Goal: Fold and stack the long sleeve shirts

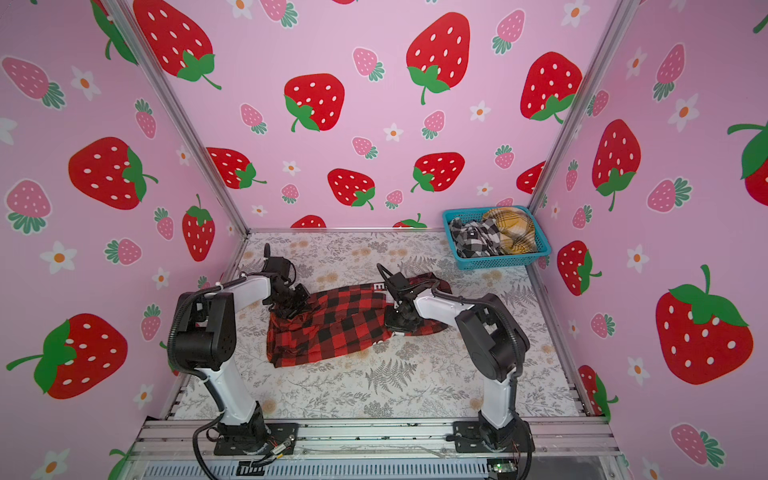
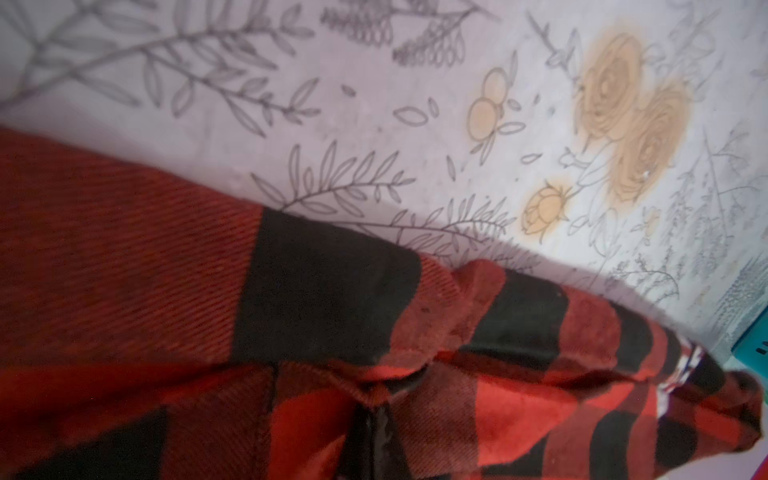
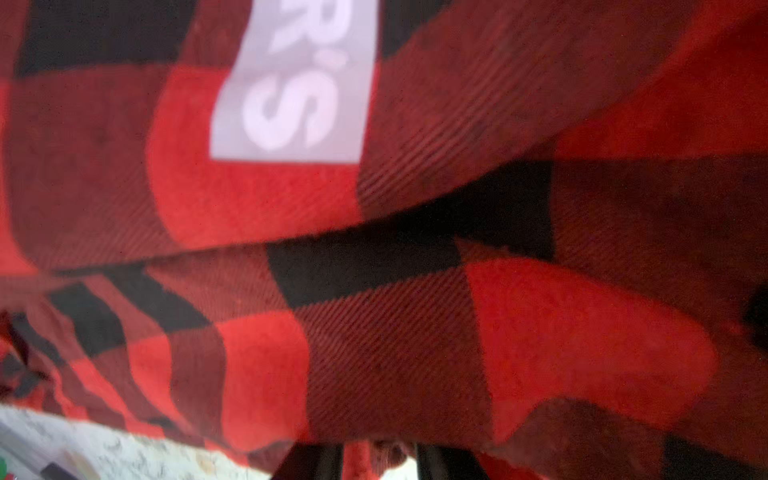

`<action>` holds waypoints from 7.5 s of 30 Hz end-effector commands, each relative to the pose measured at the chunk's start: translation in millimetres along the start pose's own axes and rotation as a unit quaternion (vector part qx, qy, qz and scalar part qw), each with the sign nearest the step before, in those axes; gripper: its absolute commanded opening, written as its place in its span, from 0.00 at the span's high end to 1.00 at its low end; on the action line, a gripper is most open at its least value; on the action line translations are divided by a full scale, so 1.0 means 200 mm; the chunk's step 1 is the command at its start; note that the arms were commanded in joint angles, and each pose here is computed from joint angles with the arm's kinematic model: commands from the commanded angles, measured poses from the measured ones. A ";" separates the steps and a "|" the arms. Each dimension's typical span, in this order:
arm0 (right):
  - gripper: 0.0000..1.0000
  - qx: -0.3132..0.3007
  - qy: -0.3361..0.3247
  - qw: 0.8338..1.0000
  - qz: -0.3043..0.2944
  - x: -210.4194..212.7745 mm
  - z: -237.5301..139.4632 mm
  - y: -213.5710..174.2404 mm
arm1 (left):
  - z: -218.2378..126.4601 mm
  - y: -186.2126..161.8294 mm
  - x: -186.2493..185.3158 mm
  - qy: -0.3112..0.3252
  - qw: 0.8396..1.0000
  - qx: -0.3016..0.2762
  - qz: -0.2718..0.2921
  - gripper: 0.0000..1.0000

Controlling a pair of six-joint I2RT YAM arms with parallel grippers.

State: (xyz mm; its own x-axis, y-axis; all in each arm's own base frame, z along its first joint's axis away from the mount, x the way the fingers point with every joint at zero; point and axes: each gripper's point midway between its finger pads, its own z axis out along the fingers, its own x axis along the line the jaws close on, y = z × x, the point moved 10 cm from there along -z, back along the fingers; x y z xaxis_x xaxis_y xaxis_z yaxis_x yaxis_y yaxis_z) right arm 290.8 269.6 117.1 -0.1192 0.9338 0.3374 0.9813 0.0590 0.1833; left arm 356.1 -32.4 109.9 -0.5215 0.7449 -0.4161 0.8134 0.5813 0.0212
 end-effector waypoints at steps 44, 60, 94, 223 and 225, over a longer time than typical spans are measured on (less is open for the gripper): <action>0.80 0.031 -0.067 0.997 0.002 -0.11 0.02 -0.23 | 0.19 -0.94 -0.31 -0.022 0.955 0.215 0.201 0.80; 0.35 0.021 -0.012 0.999 -0.021 -0.20 -0.38 -0.48 | -0.35 -0.92 -0.08 -0.030 0.972 0.178 0.150 0.57; 0.48 0.057 0.074 0.993 0.067 -0.41 -0.26 -0.70 | 0.05 -0.99 0.10 -0.047 0.963 0.263 0.039 0.58; 0.69 -0.061 0.015 0.997 -0.051 -0.20 0.00 0.57 | 0.25 -0.10 -1.07 -0.081 0.986 0.090 0.116 0.75; 0.70 -0.049 0.010 0.998 -0.039 -0.24 0.02 0.47 | 0.29 -0.13 -1.02 -0.063 0.986 0.097 0.120 0.73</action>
State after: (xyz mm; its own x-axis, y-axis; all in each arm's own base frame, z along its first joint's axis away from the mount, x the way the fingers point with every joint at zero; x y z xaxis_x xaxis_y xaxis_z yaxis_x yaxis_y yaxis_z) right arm 403.4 238.8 120.1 -0.2253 0.9064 0.3573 0.9453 0.1145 0.3056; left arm 461.2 -224.4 134.9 -0.2860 0.7726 -0.5668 0.9459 0.3223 -0.0380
